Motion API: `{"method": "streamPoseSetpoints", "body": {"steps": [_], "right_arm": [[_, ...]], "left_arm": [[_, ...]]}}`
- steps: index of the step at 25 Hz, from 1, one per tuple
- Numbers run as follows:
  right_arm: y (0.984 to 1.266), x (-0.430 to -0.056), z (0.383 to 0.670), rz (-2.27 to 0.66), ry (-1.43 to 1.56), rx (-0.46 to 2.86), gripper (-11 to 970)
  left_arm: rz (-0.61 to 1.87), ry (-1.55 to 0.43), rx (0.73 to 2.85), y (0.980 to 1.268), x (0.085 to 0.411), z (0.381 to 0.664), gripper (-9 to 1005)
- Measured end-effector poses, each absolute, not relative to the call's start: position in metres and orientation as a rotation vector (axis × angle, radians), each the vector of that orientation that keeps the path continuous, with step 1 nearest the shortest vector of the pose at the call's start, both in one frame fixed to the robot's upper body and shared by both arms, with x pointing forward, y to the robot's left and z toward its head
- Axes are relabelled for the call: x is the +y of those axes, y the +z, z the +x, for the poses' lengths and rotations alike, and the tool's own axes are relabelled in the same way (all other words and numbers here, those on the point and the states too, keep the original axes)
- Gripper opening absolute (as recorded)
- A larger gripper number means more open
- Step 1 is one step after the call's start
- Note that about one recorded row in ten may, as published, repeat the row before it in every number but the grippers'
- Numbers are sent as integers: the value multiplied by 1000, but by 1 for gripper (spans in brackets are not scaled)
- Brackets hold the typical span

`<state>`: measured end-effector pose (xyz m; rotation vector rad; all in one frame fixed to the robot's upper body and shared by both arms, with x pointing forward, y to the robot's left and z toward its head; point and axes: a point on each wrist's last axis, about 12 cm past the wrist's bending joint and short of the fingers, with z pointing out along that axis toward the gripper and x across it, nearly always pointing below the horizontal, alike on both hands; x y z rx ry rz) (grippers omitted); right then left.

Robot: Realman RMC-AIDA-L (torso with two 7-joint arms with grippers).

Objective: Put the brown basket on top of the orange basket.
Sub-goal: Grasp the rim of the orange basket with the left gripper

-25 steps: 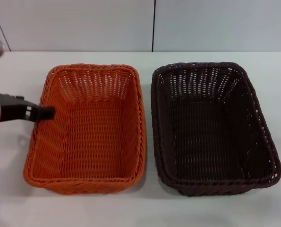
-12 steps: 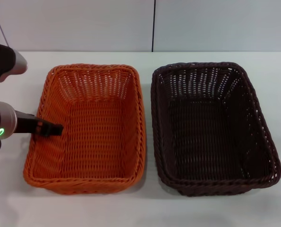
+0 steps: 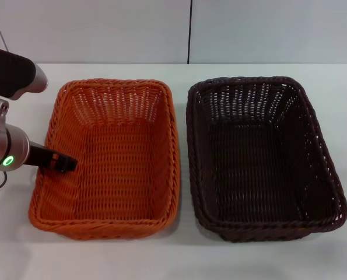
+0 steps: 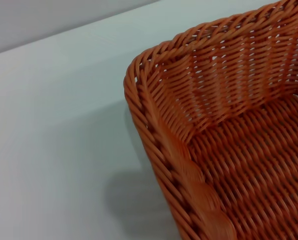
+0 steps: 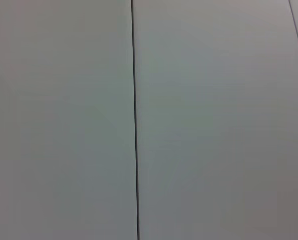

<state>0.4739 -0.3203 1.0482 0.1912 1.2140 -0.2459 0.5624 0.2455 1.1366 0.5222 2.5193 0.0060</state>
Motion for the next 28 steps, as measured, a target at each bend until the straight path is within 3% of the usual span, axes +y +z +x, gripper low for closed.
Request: {"method": "streamPoseSetpoints", "body": {"steps": [3,13,20,28], "right_arm": [[1048,-321,473,191,-247,1215,703],[1048,-321,473,192,-250,1216,703],[1048,-321,474,192,-250,1216,703],[1048,-321,473,194,-249,1215,703]], "left_arm": [[548,26,2509,1140,244,563,432],[601,38,2511,1141,240,565,298],[699,81,2460,1148,240,565,297],[905,242,2258,1186,249,558,288]]}}
